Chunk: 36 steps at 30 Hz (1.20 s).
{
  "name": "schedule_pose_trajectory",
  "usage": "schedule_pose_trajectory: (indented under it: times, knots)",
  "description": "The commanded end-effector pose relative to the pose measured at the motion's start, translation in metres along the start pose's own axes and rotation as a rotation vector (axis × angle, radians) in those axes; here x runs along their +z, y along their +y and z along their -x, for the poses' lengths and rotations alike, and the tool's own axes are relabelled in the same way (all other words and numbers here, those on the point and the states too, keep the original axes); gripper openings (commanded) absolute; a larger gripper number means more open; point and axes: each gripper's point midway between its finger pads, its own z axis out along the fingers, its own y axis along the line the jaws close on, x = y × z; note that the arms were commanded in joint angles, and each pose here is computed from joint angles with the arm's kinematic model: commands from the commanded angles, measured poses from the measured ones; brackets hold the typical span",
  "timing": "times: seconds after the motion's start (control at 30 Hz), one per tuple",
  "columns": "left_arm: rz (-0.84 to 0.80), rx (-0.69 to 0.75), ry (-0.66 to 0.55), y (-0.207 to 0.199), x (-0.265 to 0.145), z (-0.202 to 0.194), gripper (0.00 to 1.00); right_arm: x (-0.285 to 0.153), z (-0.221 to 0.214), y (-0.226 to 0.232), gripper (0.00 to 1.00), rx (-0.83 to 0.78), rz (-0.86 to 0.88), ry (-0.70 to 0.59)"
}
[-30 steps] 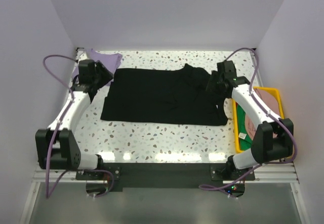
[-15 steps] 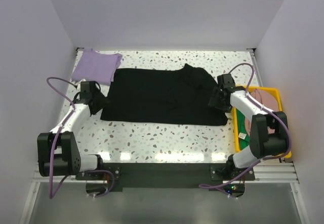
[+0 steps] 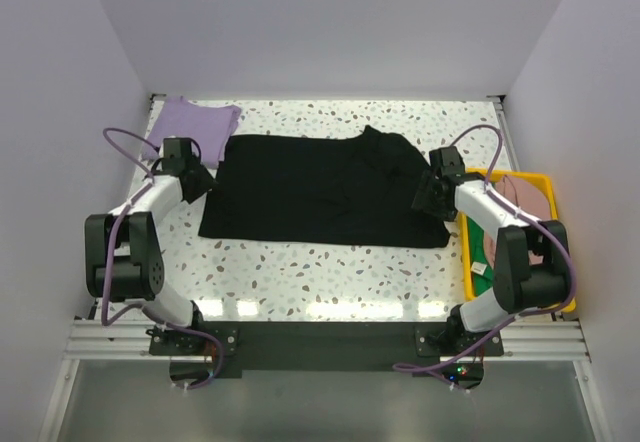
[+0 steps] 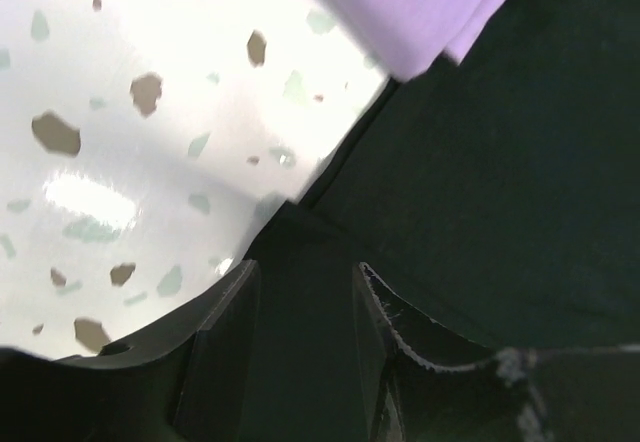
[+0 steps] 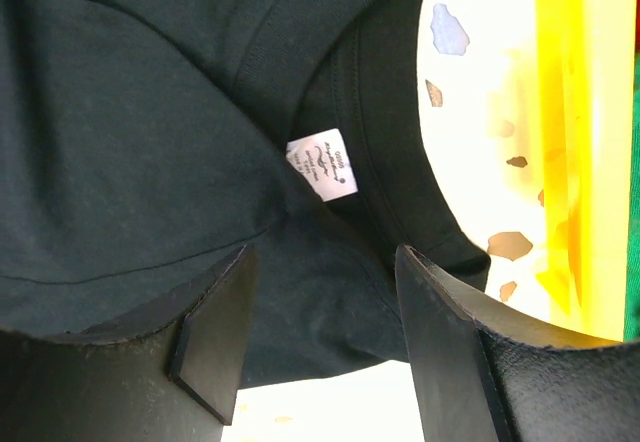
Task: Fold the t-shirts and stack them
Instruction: Fold the tshirt
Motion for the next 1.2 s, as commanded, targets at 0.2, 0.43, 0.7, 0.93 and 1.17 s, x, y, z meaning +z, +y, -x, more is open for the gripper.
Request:
schedule_pose_trajectory:
  times: [0.2,0.43,0.7,0.93,1.17]
  knots:
    - [0.031,-0.006,-0.052,-0.005,0.017,0.028,0.41,-0.025,0.035,0.016,0.61,0.018,0.077,-0.12]
    - [0.06,-0.03,-0.014,-0.003,0.03,0.02,0.38,-0.026,0.037,0.021,0.61,0.021,0.097,-0.117]
    - [0.059,-0.042,0.006,-0.005,0.038,0.017,0.33,-0.027,0.036,0.022,0.61,0.024,0.107,-0.115]
    - [0.049,-0.036,0.013,-0.007,0.037,0.015,0.15,-0.027,0.036,0.024,0.61,0.022,0.114,-0.113]
    - [0.025,-0.024,-0.009,-0.01,0.021,0.02,0.0,-0.028,0.051,0.032,0.61,0.028,0.131,-0.137]
